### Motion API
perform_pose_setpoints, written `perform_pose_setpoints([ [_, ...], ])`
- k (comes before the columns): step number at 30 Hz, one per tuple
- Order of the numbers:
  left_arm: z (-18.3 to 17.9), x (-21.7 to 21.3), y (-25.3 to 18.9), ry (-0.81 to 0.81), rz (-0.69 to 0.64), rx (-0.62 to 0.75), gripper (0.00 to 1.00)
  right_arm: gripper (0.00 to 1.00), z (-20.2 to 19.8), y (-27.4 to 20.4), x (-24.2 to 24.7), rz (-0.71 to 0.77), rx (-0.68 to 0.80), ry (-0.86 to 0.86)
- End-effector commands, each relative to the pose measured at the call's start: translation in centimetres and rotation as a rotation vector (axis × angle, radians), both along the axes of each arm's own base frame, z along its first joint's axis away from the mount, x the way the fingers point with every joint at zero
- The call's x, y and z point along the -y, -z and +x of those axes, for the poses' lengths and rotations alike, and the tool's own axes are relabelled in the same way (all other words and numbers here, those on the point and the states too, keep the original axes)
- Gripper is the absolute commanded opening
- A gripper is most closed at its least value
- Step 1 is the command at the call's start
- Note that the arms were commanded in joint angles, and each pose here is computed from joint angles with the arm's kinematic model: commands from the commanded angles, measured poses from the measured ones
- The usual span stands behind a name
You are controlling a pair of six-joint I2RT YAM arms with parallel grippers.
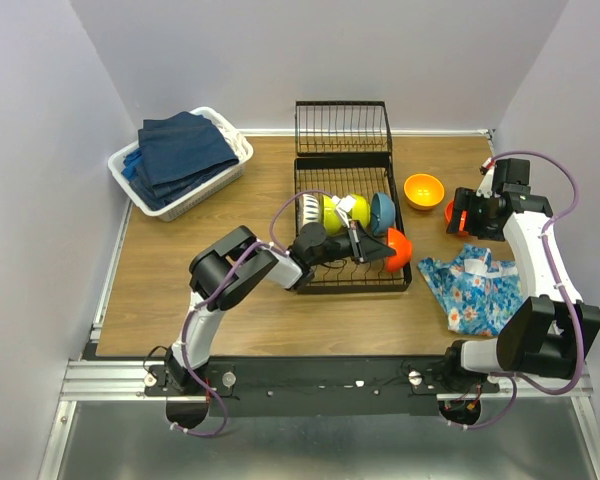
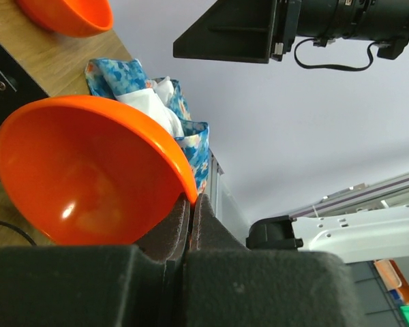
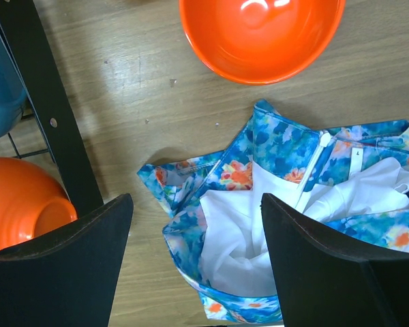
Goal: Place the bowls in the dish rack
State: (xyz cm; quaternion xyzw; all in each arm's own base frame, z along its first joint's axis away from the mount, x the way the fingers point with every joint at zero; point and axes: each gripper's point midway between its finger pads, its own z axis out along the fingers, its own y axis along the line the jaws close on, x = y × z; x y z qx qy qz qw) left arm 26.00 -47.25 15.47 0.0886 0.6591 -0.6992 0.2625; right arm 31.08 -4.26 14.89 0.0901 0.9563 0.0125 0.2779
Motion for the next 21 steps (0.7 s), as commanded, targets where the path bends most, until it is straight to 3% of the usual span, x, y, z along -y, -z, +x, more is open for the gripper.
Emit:
perform_pose_setpoints([
  [1, -0.7, -0.7, 3.7, 0.001, 0.144, -0.023, 0.0, 0.84, 0.2, 0.1, 0.0, 0.017, 0.015, 0.005],
  [8, -0.5, -0.6, 5.0, 0.005, 0.216, 0.002, 0.0, 0.84, -0.1, -0.2, -0.2, 0.023, 0.031, 0.007],
  [21, -0.6, -1.3, 4.6, 0.039, 0.202, 0.07, 0.0, 0.84, 0.1, -1.1, -0.5, 0.031, 0.057, 0.002],
])
